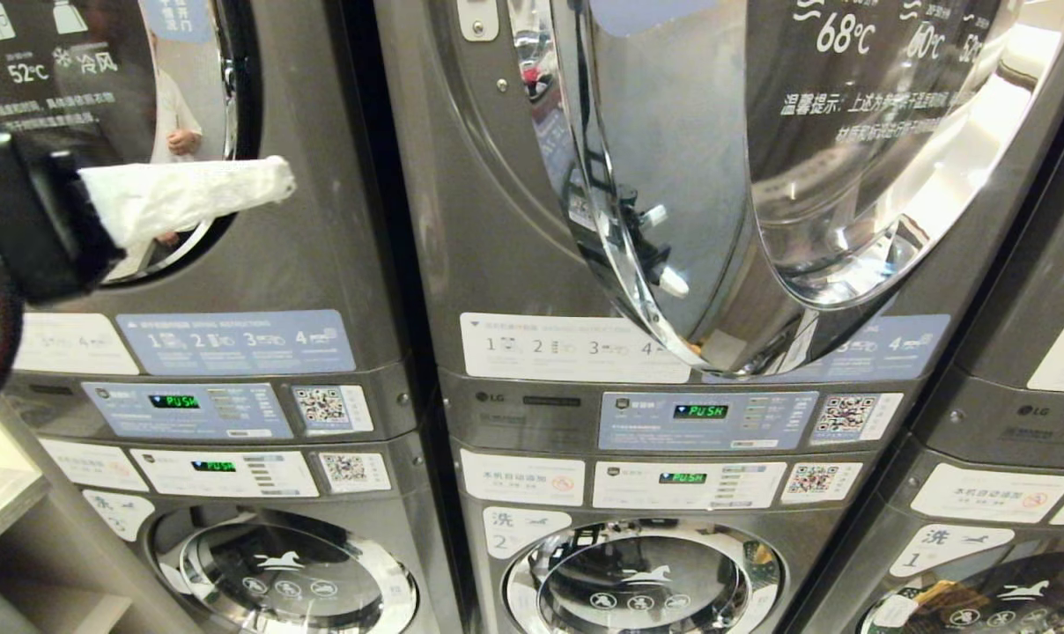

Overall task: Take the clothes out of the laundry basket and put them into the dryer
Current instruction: Open the dryer

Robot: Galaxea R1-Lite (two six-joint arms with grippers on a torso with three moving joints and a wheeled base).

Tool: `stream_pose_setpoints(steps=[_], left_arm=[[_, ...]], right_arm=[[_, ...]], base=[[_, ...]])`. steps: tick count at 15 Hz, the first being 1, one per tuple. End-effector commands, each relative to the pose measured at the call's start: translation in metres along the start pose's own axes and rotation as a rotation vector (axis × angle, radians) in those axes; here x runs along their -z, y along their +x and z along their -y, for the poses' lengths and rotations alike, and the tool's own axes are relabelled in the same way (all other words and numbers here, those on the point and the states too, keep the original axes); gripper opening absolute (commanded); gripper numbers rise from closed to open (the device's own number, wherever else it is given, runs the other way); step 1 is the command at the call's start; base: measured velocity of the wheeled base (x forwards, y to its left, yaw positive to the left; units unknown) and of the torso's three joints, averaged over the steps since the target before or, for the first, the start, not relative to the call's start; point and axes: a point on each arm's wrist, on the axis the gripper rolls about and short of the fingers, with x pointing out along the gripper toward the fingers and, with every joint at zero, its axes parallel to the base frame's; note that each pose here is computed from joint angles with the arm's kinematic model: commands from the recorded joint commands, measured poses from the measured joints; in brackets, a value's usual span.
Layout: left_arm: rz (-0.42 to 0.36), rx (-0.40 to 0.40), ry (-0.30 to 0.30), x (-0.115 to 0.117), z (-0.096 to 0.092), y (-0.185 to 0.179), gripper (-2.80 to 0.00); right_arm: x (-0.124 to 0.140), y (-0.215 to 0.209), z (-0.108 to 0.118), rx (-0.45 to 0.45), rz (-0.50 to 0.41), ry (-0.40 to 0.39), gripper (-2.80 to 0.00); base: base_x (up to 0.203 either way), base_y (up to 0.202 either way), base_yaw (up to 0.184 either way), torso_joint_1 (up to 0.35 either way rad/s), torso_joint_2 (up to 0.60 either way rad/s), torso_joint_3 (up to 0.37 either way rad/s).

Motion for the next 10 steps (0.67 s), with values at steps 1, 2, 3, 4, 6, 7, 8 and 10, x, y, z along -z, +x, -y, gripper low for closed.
stream_pose_setpoints(steps=[1, 2, 3, 4, 6, 7, 8, 10], left_arm=[[-0.024, 0.089, -0.019, 0.001, 0.006, 0.024, -2.80], [-0.021, 0.138, -0.019, -0.002, 0.014, 0.030, -2.80], [-0.020, 0.180, -0.019, -0.004, 0.020, 0.036, -2.80], [-0.018, 0.218, -0.017, -0.006, 0.026, 0.043, -2.80], [-0.020, 0.260, -0.015, -0.008, 0.031, 0.059, -2.80], [-0.018, 0.276, -0.012, -0.010, 0.033, 0.067, -2.80], [-0.020, 0.292, -0.011, -0.010, 0.036, 0.075, -2.80], [-0.025, 0.311, -0.010, -0.010, 0.042, 0.087, -2.80]], right_arm=[[0.000, 0.000, 0.000, 0.000, 0.000, 0.000, -2.80], [0.000, 0.000, 0.000, 0.000, 0.000, -0.001, -2.80], [0.001, 0.000, 0.000, 0.000, -0.001, -0.001, -2.80], [0.000, 0.000, 0.000, 0.000, 0.001, -0.003, -2.80], [0.000, 0.000, 0.000, 0.000, 0.001, -0.003, -2.80], [0.000, 0.000, 0.000, 0.000, 0.001, -0.003, -2.80], [0.000, 0.000, 0.000, 0.000, -0.001, -0.003, -2.80], [0.000, 0.000, 0.000, 0.000, 0.001, -0.003, -2.80]], base=[[0.000, 0.000, 0.000, 0.000, 0.00, 0.000], [0.000, 0.000, 0.000, 0.000, 0.00, 0.000], [0.000, 0.000, 0.000, 0.000, 0.00, 0.000], [0.000, 0.000, 0.000, 0.000, 0.00, 0.000], [0.000, 0.000, 0.000, 0.000, 0.00, 0.000], [0.000, 0.000, 0.000, 0.000, 0.00, 0.000], [0.000, 0.000, 0.000, 0.000, 0.00, 0.000], [0.000, 0.000, 0.000, 0.000, 0.00, 0.000]])
